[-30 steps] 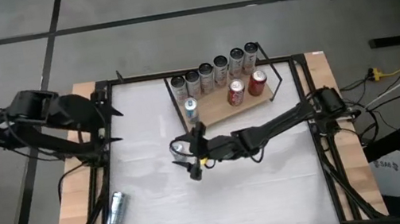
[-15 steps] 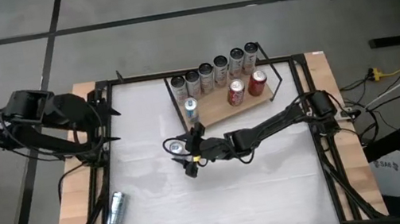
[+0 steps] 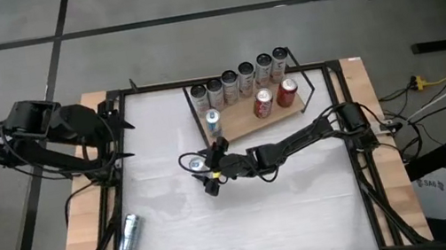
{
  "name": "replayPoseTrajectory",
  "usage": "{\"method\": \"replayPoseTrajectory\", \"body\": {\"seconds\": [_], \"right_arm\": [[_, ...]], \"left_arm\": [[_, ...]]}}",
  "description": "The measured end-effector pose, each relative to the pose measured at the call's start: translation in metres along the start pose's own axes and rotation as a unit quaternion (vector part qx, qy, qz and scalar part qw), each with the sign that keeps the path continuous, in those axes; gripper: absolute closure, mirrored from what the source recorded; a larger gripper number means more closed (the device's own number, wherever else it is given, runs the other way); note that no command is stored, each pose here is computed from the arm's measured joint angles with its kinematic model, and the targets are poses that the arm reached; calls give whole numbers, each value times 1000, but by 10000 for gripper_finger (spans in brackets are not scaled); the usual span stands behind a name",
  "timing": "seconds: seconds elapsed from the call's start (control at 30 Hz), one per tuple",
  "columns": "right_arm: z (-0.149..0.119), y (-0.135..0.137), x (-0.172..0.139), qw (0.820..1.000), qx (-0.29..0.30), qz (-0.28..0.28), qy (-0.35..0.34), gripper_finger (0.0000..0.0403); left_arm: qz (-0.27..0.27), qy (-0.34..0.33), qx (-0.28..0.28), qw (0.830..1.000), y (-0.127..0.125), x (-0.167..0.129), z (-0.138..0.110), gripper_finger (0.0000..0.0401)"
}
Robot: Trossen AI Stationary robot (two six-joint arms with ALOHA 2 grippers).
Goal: Place canned beverage on shelf
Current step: Put the blue soda can on the shelf aligned with the other blue soda can
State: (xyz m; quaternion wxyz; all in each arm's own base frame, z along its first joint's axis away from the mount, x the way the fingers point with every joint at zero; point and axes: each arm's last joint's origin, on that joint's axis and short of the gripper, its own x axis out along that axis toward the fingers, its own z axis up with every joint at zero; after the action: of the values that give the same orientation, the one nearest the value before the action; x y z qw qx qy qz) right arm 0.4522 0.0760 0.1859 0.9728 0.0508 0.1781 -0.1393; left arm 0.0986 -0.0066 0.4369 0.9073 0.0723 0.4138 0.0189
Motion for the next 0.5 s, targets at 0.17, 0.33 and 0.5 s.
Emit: {"method": "replayPoseTrajectory", "body": {"seconds": [0.17,0.33,0.5], "right_arm": [[-6,-2,5,1000,0,-1,6,36],[-7,-2,5,1000,-1,0,9,36],[-7,-2,5,1000,-1,1,8,47]], "left_arm": [[0,0,0,1000,0,0,0,60],[0,0,0,1000,0,0,0,60],[0,0,0,1000,0,0,0,60]]}}
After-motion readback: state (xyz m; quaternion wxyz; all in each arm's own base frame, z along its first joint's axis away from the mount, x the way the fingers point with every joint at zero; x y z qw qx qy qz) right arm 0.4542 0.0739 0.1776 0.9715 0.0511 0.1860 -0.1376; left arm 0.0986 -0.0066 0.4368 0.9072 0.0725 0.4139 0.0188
